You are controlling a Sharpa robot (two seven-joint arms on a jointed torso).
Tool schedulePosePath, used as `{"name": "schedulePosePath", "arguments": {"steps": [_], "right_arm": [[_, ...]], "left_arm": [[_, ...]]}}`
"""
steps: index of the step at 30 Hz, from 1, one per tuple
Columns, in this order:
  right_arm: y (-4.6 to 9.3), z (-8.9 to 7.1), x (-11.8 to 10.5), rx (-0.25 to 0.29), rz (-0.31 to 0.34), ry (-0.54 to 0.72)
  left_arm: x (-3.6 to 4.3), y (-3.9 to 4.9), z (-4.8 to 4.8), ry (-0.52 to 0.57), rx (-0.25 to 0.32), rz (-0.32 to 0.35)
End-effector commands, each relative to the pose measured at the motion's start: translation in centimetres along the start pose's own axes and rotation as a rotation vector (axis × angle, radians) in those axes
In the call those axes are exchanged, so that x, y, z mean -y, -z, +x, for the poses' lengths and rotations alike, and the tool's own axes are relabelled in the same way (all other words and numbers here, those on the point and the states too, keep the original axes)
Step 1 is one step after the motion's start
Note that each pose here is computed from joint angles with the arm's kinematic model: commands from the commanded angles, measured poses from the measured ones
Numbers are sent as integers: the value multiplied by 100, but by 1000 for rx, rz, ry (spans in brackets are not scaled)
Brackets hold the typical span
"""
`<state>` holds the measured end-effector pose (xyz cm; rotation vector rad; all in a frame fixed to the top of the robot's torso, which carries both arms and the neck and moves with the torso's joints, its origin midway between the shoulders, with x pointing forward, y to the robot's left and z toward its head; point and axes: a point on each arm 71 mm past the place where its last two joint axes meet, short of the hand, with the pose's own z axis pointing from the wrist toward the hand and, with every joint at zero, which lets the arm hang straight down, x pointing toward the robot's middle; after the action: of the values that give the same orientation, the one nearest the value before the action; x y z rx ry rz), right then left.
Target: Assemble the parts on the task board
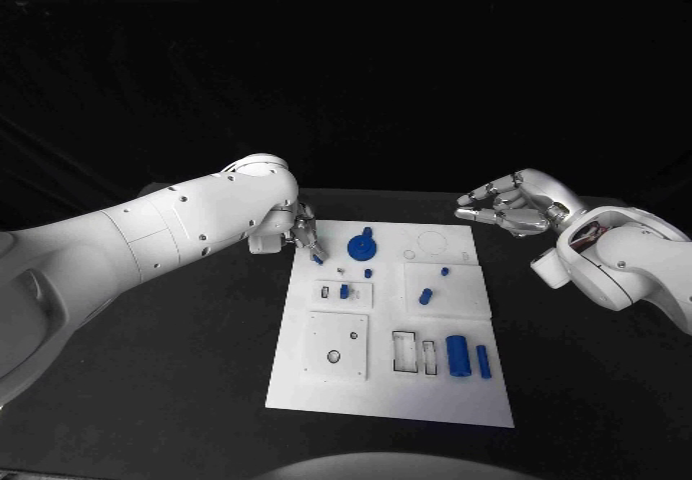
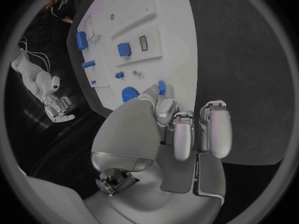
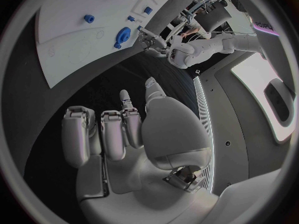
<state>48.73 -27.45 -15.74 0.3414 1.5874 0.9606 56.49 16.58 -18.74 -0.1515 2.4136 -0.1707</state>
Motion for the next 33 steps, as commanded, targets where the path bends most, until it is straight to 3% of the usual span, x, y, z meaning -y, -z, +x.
{"name": "schedulePosePath", "arguments": {"steps": [1,8,16,33], "right_arm": [[1,18,-9,-18,-9,-2],[0,21,-3,-22,-7,-2],[5,27,13,-26,-2,-3],[19,21,29,-26,3,-2]], "left_arm": [[25,-3,13,27,4,36],[36,32,6,88,45,78],[0,163,67,146,94,104],[-93,381,545,146,193,123]]}}
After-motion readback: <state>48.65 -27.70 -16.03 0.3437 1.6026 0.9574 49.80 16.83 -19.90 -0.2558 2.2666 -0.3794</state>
